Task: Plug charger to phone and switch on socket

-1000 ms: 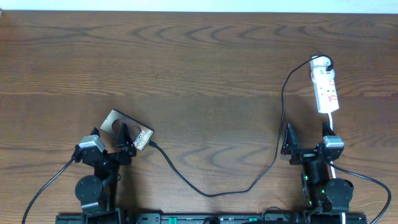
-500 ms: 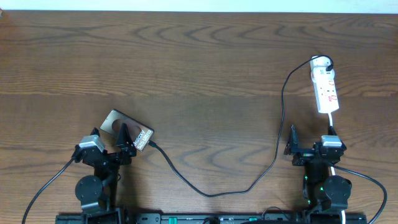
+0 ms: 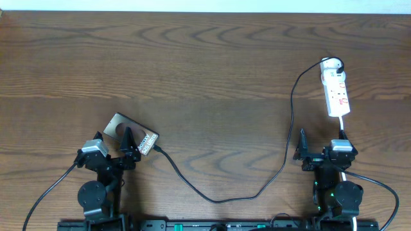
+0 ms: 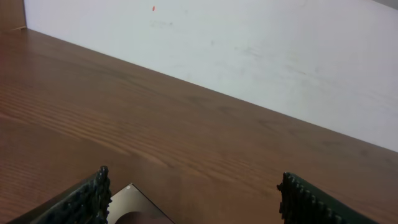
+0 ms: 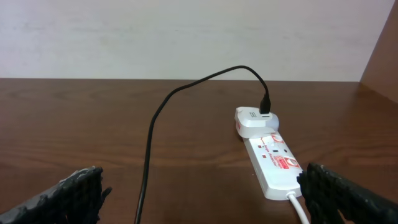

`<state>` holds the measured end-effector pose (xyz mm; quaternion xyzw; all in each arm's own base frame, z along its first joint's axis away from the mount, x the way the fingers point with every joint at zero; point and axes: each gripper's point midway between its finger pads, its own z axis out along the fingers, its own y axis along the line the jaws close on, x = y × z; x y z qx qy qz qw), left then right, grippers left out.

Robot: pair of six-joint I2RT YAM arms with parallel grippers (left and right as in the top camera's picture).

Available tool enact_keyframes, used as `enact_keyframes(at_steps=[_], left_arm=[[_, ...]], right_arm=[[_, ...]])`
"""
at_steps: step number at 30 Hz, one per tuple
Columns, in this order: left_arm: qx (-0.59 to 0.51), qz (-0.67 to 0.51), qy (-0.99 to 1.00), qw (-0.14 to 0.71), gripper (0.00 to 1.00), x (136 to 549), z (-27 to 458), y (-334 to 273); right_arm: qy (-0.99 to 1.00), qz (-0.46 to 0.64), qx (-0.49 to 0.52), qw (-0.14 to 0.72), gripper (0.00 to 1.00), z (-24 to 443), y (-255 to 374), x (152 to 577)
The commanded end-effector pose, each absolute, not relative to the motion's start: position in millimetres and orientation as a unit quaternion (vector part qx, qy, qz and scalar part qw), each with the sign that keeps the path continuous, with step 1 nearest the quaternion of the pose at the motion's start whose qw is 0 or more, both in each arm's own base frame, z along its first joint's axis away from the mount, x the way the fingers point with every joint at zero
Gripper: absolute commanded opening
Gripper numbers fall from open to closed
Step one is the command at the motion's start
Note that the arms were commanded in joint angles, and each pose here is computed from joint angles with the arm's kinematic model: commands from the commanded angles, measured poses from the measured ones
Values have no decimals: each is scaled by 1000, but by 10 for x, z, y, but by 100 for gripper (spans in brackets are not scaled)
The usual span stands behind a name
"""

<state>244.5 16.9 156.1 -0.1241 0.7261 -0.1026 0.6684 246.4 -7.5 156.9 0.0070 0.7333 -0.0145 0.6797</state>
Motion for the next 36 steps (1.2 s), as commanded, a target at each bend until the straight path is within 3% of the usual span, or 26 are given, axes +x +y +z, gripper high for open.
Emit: enact_keyframes(at_steps=[1, 36], left_arm=[[-130, -107, 742, 649, 84, 2433, 1414, 161], [-135, -111, 766, 619, 84, 2449, 1241, 137]], right_arm=[[733, -24, 8, 680, 99, 1567, -99, 2460], [733, -24, 8, 680, 99, 1567, -99, 2460]])
